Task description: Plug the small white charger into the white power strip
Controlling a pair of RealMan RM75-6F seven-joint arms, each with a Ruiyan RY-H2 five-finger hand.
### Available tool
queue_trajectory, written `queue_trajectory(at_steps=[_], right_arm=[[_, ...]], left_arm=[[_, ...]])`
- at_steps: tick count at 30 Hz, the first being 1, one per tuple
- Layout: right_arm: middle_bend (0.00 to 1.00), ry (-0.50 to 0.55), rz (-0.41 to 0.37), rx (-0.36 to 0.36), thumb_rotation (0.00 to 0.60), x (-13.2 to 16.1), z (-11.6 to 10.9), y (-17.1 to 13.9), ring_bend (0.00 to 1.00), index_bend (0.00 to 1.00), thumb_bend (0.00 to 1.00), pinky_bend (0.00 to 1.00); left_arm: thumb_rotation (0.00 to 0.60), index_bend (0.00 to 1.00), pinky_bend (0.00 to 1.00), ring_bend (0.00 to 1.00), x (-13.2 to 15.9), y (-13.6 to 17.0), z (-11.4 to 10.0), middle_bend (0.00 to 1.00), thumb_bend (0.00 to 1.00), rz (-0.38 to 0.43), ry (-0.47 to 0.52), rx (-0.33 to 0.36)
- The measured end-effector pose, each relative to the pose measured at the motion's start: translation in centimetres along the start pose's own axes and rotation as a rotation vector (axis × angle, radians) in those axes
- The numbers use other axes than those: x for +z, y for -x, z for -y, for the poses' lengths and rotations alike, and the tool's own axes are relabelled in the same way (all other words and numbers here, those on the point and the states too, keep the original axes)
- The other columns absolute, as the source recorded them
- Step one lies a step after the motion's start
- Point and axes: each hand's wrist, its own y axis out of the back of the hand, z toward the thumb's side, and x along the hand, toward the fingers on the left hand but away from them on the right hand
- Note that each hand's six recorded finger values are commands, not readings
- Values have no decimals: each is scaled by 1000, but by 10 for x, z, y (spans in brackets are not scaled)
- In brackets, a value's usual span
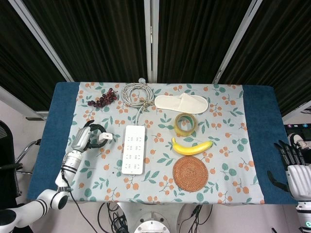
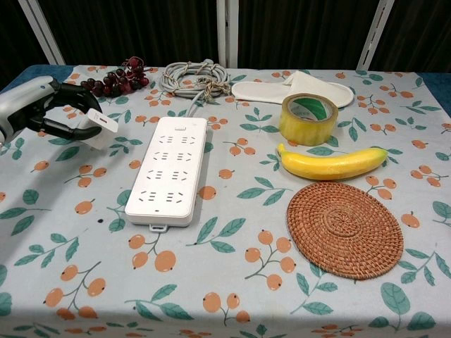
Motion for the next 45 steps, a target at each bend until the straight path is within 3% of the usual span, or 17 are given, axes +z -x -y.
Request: queue_trajectory(at_steps=[12, 26, 45], right_arm=[[0, 5, 0, -2, 600, -1, 0, 0, 0, 0, 270, 0], [0, 7, -3, -19, 600, -1, -5, -5, 0, 0, 270, 0], [0, 11, -11, -29, 600, 0, -8, -7, 0, 0, 270, 0]], left_arm=[[600, 528, 85, 304, -13, 9, 1, 524, 345, 2, 53, 52], [600, 504, 80, 289, -41, 30, -10, 478, 346, -59, 112, 106], [600, 481, 64, 251, -61, 54, -26, 436, 349, -88, 80, 150]])
